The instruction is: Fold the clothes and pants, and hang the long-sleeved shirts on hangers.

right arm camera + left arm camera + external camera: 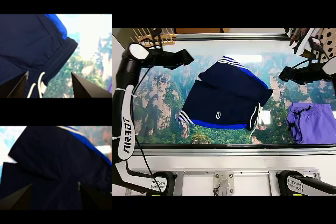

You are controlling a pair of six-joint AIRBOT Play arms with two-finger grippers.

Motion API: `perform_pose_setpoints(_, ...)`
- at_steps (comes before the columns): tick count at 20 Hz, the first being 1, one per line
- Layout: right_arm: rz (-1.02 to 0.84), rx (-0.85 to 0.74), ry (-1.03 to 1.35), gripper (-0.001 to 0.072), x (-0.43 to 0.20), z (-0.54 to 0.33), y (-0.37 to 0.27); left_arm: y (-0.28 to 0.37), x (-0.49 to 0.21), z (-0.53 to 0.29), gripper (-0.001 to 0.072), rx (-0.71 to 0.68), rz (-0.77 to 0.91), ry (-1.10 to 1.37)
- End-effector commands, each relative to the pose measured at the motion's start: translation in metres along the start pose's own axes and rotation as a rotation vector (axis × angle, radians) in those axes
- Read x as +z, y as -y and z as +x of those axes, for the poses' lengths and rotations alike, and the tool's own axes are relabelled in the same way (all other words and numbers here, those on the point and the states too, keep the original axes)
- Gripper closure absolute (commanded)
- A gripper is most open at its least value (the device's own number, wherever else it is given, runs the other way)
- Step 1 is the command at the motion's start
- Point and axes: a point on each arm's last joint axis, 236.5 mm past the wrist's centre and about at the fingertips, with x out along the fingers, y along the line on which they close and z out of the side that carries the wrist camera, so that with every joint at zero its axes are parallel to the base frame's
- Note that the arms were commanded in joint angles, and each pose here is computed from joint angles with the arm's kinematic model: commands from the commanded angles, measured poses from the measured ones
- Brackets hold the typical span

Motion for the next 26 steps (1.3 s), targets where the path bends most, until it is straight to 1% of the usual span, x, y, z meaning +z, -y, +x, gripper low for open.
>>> perform_pose_setpoints(1, 0.015, -0.023, 0.021, 0.013, 0.0, -0.028, 0.012, -0.084, -0.055, -0.035, 0.0101, 0.198, -0.131, -0.166)
perform_pose_setpoints(3, 0.009, -0.015, -0.002, 0.013, -0.019, -0.041, 0.006, -0.122, -0.119, -0.046, 0.0101, 0.285, -0.23, -0.273)
perform_pose_setpoints(7, -0.012, 0.006, -0.042, 0.013, -0.06, -0.048, -0.009, -0.156, -0.254, -0.043, 0.01, 0.347, -0.434, -0.441)
perform_pose_setpoints(8, -0.019, 0.012, -0.052, 0.013, -0.067, -0.047, -0.013, -0.161, -0.277, -0.04, 0.01, 0.36, -0.48, -0.454)
perform_pose_setpoints(9, -0.024, 0.017, -0.061, 0.013, -0.072, -0.046, -0.016, -0.159, -0.292, -0.033, 0.01, 0.344, -0.523, -0.452)
perform_pose_setpoints(12, -0.042, 0.044, -0.068, 0.013, -0.076, -0.043, -0.029, -0.15, -0.294, -0.01, 0.0101, 0.274, -0.601, -0.361)
perform_pose_setpoints(16, -0.041, 0.067, -0.058, 0.013, -0.074, -0.043, -0.037, -0.142, -0.268, 0.009, 0.0101, 0.252, -0.582, -0.265)
perform_pose_setpoints(22, -0.041, 0.07, -0.076, 0.013, -0.078, -0.043, -0.037, -0.137, -0.269, 0.036, 0.0101, 0.216, -0.605, -0.391)
perform_pose_setpoints(26, -0.04, 0.07, -0.081, 0.013, -0.08, -0.043, -0.037, -0.14, -0.261, 0.042, 0.0103, 0.218, -0.621, -0.383)
